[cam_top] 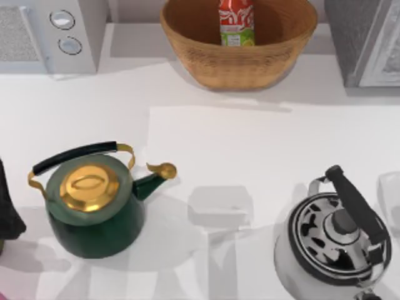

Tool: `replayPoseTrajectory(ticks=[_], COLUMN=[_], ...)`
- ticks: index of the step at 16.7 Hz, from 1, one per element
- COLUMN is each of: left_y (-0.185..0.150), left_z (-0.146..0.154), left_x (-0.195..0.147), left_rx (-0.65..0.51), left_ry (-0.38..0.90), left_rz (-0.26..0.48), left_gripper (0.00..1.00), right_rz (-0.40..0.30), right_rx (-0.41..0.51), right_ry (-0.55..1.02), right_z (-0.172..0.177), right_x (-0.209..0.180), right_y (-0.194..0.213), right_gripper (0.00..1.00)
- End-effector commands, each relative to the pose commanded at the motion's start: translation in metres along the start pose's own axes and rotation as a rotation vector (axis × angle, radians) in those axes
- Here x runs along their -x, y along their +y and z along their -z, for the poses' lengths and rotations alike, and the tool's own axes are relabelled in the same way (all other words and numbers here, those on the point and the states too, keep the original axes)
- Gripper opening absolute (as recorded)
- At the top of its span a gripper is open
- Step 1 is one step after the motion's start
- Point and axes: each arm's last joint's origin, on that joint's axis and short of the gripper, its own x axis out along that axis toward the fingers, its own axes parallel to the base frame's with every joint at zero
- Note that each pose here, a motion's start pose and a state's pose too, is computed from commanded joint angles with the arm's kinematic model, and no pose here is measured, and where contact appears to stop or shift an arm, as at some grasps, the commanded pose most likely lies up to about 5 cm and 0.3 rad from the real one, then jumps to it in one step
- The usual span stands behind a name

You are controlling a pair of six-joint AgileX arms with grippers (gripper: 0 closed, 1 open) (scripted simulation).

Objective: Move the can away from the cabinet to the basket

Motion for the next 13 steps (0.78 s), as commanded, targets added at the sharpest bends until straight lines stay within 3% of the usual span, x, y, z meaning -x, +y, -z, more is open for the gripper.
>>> replayPoseTrajectory(ticks=[5, 13], left_y=[0.0, 0.0], left_z=[0.0, 0.0], left_x=[0.0, 0.0], left_rx=[0.0, 0.0], left_ry=[0.0, 0.0], left_rz=[0.0, 0.0], left_gripper=[1.0, 1.0], right_rz=[-0.016, -0.075], right_rx=[0.005, 0.124], right_ry=[-0.042, -0.256], right_z=[-0.013, -0.086], right_x=[-0.001, -0.027], right_y=[-0.002, -0.032], right_gripper=[1.0, 1.0])
